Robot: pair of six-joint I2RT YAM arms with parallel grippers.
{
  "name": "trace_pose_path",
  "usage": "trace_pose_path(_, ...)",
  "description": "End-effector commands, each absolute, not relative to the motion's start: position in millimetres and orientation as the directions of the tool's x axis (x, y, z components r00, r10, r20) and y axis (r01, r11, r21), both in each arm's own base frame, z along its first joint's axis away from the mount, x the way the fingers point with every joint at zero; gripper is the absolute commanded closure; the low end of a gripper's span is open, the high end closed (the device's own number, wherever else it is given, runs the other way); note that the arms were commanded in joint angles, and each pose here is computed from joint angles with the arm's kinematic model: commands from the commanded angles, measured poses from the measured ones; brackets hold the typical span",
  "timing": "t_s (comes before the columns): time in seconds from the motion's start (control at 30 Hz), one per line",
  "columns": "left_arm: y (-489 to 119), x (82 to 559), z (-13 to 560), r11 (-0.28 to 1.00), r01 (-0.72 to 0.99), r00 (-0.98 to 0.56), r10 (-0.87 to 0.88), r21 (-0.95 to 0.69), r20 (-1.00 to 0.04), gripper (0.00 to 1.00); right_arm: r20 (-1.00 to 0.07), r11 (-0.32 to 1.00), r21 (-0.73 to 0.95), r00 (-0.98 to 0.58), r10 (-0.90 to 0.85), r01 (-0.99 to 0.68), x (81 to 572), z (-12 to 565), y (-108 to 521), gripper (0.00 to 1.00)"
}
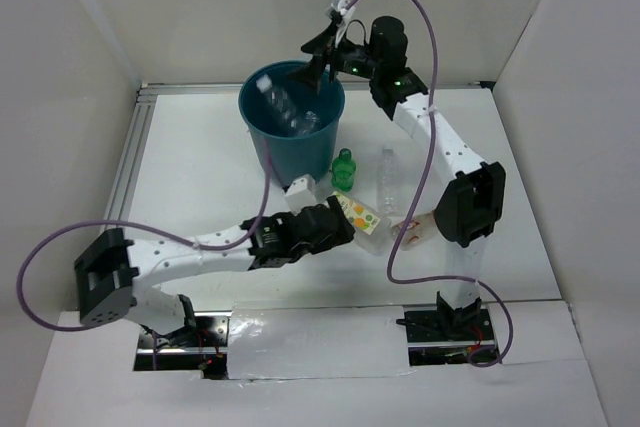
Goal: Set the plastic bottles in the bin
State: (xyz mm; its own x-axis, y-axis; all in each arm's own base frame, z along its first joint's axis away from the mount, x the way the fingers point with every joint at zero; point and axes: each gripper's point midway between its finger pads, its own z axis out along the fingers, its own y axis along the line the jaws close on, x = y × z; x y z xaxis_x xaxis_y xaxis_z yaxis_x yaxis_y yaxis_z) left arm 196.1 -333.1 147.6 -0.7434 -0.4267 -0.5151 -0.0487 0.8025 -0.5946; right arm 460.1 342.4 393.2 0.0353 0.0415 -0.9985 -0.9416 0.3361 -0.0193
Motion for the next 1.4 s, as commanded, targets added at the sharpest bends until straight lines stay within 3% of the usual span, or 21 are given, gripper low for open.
trace_pose_path(0.0, -363.2, 215.4, 161.7, 0.763, -0.143, -0.705, -0.525, -0.630, -0.476, 0.00, -0.986, 0.462, -0.078, 0.136, 0.093, -0.884, 468.7, 457.2, 295.7, 0.00)
trace_pose_path(0.13, -393.6, 221.9, 148.4, 0.773, -0.205, -0.733, -0.528, -0.600, -0.430, 0.00, -0.998, 0.594, 0.005, 0.031, 0.050, -0.804, 481.5, 451.6, 221.0, 0.00)
trace_pose_path(0.2, -408.0, 228.1, 146.2, 0.761, -0.246, -0.726, -0.555, -0.600, -0.406, 0.00, -0.998, 0.654, 0.057, -0.051, 0.028, -0.755, 488.2, 419.2, 169.3, 0.00)
trace_pose_path(0.27, -408.7, 230.7, 142.2, 0.779, -0.268, -0.723, -0.551, -0.567, -0.416, 0.00, -0.997, 0.677, 0.066, -0.068, 0.024, -0.733, 468.7, 414.4, 135.7, 0.00)
trace_pose_path(0.3, -418.3, 234.9, 157.6, 0.763, -0.274, -0.716, -0.568, -0.586, -0.405, 0.00, -0.990, 0.715, 0.113, -0.138, 0.023, -0.690, 467.4, 380.0, 104.1, 0.00)
trace_pose_path(0.37, -404.6, 227.0, 131.3, 0.827, -0.344, -0.740, -0.530, -0.444, -0.414, 0.00, -0.982, 0.726, 0.137, -0.188, 0.011, -0.674, 439.5, 353.4, 80.1, 0.00)
trace_pose_path(0.5, -411.1, 226.3, 126.0, 0.830, -0.391, -0.745, -0.539, -0.397, -0.393, 0.00, -0.967, 0.773, 0.172, -0.256, 0.013, -0.611, 395.4, 311.0, 30.6, 0.01)
trace_pose_path(0.77, -416.2, 252.9, 118.5, 0.825, -0.443, -0.704, -0.562, -0.350, -0.434, 0.00, -0.936, 0.782, 0.250, -0.350, 0.044, -0.571, 325.7, 252.3, 8.6, 0.03)
trace_pose_path(1.37, -395.1, 284.1, 62.8, 0.823, -0.513, -0.688, -0.564, -0.243, -0.457, 0.02, -0.918, 0.750, 0.311, -0.389, 0.078, -0.584, 304.4, 228.4, -8.2, 0.06)
